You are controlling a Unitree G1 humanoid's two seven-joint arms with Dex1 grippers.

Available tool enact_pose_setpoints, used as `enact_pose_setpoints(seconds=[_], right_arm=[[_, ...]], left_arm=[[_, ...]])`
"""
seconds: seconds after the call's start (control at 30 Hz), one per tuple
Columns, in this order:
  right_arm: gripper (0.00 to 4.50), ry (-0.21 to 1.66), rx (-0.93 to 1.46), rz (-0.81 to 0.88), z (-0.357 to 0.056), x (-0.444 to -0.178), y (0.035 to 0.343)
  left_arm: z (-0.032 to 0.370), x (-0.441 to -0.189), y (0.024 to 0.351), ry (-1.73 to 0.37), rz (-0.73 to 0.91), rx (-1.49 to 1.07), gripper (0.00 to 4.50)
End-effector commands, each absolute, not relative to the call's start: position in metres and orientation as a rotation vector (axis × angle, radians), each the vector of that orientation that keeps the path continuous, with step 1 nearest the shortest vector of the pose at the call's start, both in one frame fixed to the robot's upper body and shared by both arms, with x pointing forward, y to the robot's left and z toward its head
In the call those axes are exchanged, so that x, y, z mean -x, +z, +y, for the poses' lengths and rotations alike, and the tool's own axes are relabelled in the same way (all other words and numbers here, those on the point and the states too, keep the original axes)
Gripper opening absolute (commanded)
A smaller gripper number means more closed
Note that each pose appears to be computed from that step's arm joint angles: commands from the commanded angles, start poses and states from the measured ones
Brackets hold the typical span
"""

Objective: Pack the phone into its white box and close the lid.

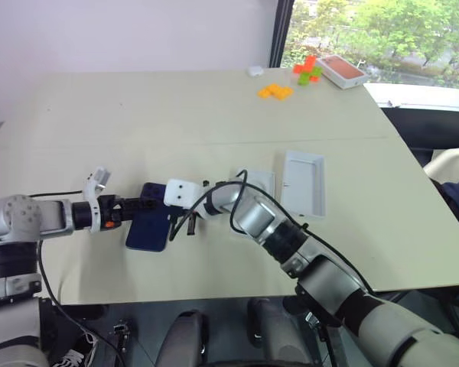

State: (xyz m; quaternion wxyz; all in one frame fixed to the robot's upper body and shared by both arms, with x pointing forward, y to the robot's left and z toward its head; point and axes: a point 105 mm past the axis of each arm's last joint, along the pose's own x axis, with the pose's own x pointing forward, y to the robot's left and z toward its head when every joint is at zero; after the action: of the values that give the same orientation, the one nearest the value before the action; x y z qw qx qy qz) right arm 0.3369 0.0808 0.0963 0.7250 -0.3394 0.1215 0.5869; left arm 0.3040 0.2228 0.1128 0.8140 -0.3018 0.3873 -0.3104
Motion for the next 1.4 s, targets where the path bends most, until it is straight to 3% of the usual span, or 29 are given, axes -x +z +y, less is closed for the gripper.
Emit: enact_pose_setpoints(seconds=[0.03,0.23,0.27,0.37,0.57,0.9,1.0,1.1,1.2,1.33,1.4], right_arm=[[0.04,1.296,0.761,0.237,0.083,-0.339,0.103],[0.04,1.296,0.763,0.237,0.08,-0.34,0.102],[0.01,1.292,0.77,0.235,0.079,-0.341,0.101],[0.0,1.288,0.767,0.238,0.077,-0.342,0.101],[0.0,1.277,0.792,0.226,0.075,-0.345,0.101],[0.0,1.263,0.663,0.186,0.057,-0.356,0.131],[0.0,1.298,0.359,0.191,0.044,-0.352,0.171],[0.89,1.349,0.219,0.144,0.024,-0.344,0.202],[2.37,1.351,0.129,0.104,0.005,-0.341,0.22],[4.26,1.373,0.15,0.085,-0.046,-0.328,0.215],[4.44,1.371,0.178,0.099,-0.066,-0.322,0.206]], left_arm=[[0.207,-0.298,0.106,-0.706,0.885,0.665,4.5],[0.209,-0.3,0.103,-0.685,0.88,0.683,4.5],[0.21,-0.3,0.103,-0.678,0.877,0.691,4.25],[0.212,-0.301,0.103,-0.666,0.871,0.694,3.23],[0.215,-0.298,0.101,-0.667,0.878,0.716,0.16],[0.229,-0.291,0.11,-0.718,0.778,0.984,0.07],[0.231,-0.294,0.122,-0.747,0.699,1.006,0.07],[0.223,-0.299,0.13,-0.777,0.645,0.994,0.0],[0.214,-0.301,0.13,-0.779,0.616,0.927,0.0],[0.196,-0.309,0.147,-0.824,0.517,0.865,0.0],[0.181,-0.309,0.152,-0.87,0.514,0.859,0.0]])
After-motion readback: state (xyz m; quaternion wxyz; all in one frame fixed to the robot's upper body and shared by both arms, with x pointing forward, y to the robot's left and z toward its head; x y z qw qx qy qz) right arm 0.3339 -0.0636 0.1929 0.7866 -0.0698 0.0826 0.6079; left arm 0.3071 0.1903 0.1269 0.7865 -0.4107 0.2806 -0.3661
